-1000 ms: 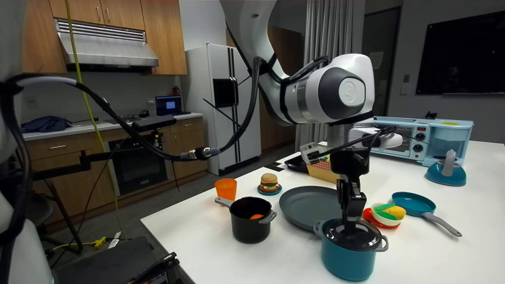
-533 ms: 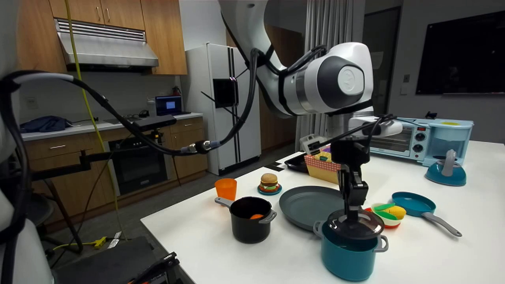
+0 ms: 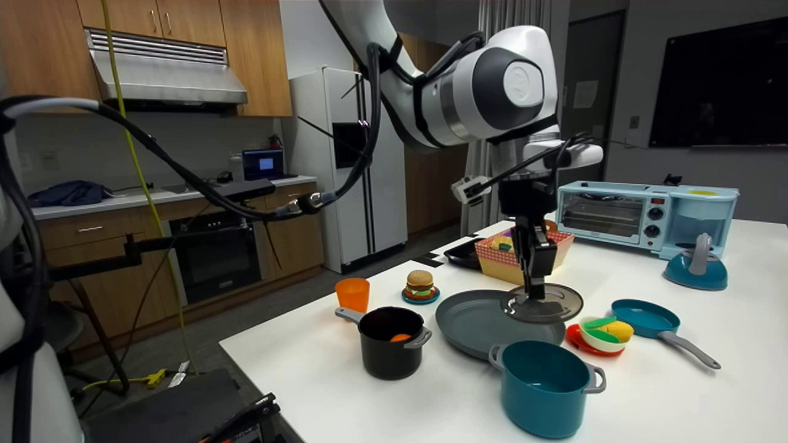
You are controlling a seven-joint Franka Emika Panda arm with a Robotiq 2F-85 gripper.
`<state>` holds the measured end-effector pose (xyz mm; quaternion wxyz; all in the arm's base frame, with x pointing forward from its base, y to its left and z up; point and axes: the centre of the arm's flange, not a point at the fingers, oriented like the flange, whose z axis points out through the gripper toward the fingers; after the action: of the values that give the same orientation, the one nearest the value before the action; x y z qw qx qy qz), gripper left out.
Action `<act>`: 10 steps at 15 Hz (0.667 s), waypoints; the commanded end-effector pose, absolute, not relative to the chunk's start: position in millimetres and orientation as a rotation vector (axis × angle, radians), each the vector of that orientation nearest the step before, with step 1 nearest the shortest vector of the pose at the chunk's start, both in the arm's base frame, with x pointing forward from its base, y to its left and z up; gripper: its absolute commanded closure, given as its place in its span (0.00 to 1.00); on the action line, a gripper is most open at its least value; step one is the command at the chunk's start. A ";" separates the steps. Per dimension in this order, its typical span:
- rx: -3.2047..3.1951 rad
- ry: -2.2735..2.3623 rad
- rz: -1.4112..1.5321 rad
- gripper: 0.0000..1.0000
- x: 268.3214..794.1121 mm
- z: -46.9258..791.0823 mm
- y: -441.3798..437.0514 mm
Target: Move the black lid to the blue pot then move it back to the black pot
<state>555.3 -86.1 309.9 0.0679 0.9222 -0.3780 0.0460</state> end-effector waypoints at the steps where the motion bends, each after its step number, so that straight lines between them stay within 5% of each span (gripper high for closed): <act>1: 2.790 -1.127 0.146 0.96 533.6 327.5 -55.7; 10: 2.813 -1.129 0.115 0.96 497.2 324.1 4.8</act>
<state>519.0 -11.4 314.5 0.0556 0.9280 -0.3665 0.0377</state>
